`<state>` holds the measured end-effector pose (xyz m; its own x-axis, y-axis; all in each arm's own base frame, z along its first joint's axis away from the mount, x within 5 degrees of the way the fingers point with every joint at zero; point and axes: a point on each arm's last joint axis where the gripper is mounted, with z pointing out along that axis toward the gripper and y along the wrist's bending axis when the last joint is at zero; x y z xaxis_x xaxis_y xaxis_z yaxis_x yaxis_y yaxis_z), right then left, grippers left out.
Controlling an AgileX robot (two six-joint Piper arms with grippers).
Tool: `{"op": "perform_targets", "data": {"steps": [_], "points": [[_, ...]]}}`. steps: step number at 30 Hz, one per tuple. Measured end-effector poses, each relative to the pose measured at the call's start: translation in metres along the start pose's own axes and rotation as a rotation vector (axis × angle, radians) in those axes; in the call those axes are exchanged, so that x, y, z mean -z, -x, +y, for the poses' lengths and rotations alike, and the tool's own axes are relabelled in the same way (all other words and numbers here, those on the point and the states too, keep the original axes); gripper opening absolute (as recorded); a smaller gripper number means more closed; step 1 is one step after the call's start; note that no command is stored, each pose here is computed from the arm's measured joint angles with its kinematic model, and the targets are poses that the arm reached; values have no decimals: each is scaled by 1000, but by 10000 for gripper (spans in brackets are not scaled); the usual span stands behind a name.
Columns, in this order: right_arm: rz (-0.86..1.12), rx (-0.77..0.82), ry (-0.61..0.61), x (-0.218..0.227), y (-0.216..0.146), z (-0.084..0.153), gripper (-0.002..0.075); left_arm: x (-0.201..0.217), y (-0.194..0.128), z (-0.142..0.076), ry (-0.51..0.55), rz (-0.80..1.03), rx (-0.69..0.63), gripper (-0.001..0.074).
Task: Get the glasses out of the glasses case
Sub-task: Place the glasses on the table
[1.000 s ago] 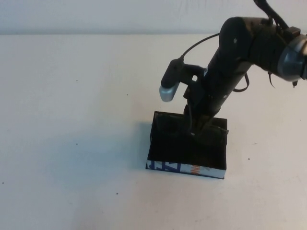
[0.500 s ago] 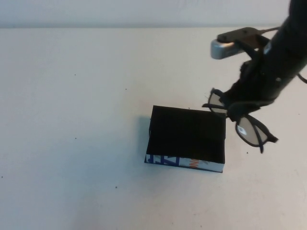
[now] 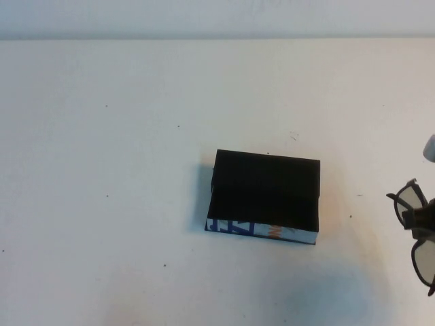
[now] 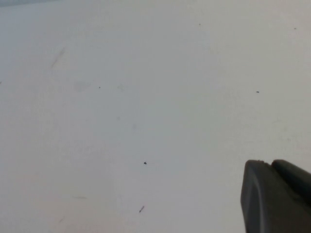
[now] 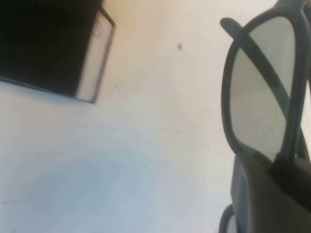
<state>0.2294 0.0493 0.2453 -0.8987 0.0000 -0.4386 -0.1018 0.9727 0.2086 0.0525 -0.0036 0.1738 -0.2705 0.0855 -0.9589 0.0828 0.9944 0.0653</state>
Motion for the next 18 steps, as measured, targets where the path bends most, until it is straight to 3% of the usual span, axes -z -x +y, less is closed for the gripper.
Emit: {"op": "perform_targets", "data": {"steps": [18], "points": [[24, -57, -60, -72, -1, -18, 38, 0, 0, 0, 0, 0, 0, -4]]}}
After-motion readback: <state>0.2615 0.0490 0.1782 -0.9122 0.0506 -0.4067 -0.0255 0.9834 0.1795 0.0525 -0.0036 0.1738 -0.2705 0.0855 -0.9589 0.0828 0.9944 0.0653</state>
